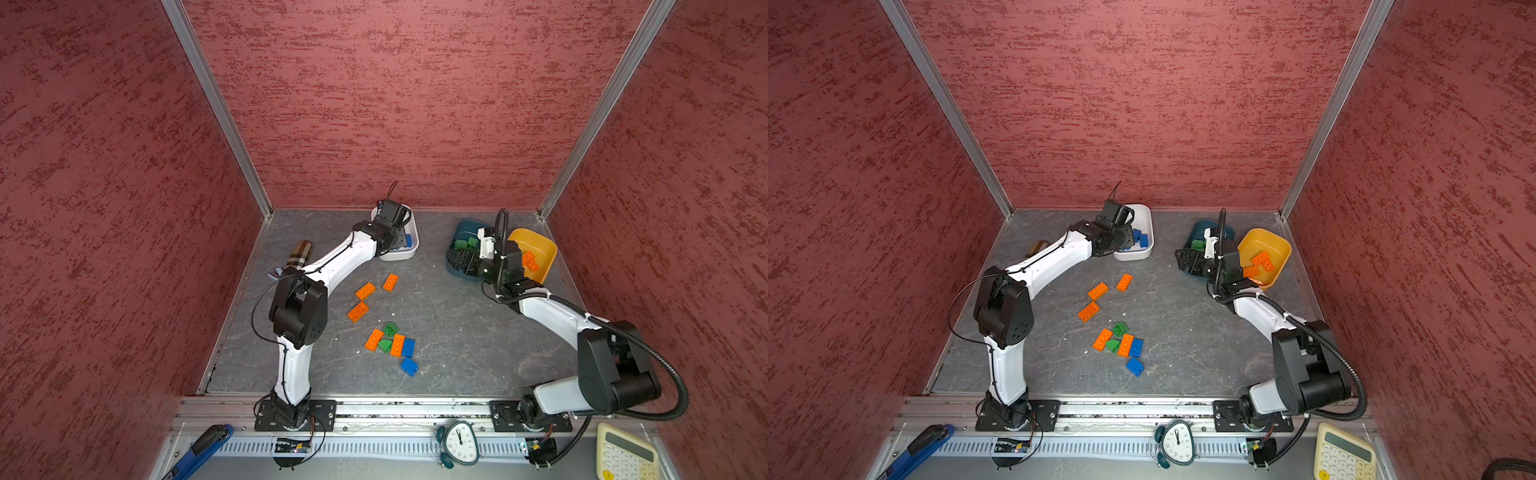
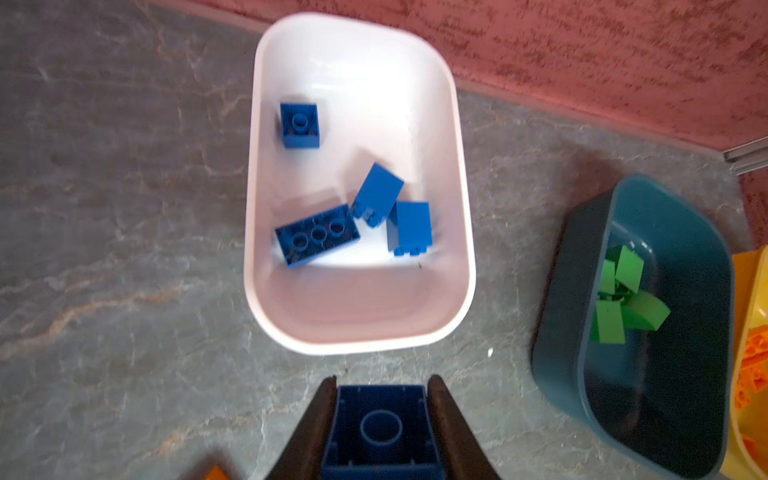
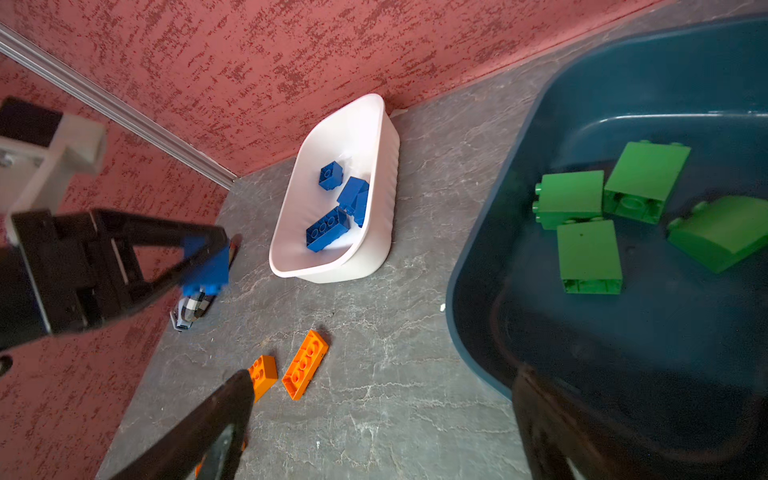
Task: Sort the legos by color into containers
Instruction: 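Drop the blue brick into the white tub with left gripper while right moves to pile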
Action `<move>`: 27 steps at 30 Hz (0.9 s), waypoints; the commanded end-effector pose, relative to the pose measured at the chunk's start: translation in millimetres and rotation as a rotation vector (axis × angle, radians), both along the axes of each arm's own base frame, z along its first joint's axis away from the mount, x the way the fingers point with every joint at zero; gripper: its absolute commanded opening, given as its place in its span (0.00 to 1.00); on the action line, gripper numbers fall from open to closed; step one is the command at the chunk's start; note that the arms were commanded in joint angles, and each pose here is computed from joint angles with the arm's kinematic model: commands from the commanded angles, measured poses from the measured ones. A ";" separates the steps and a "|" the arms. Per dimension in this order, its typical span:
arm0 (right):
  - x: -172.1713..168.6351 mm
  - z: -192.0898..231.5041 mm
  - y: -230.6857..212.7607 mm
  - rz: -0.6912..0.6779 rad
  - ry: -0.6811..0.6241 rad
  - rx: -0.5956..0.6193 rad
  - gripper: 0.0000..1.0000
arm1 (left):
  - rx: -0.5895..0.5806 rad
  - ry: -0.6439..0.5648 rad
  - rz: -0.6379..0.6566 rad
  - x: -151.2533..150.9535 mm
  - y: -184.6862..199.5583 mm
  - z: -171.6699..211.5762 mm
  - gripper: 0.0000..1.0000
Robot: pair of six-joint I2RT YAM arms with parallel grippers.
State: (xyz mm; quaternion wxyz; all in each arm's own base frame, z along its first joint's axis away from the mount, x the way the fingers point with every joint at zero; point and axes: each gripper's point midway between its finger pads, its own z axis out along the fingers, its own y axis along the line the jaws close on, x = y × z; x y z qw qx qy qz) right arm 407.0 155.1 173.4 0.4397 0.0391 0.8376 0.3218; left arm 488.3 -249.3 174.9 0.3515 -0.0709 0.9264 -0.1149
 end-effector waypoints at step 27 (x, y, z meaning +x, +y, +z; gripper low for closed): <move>-10.3 -24.0 51.4 0.168 0.033 -0.186 0.98 | -0.126 -0.044 -0.046 131.6 3.7 -30.4 0.68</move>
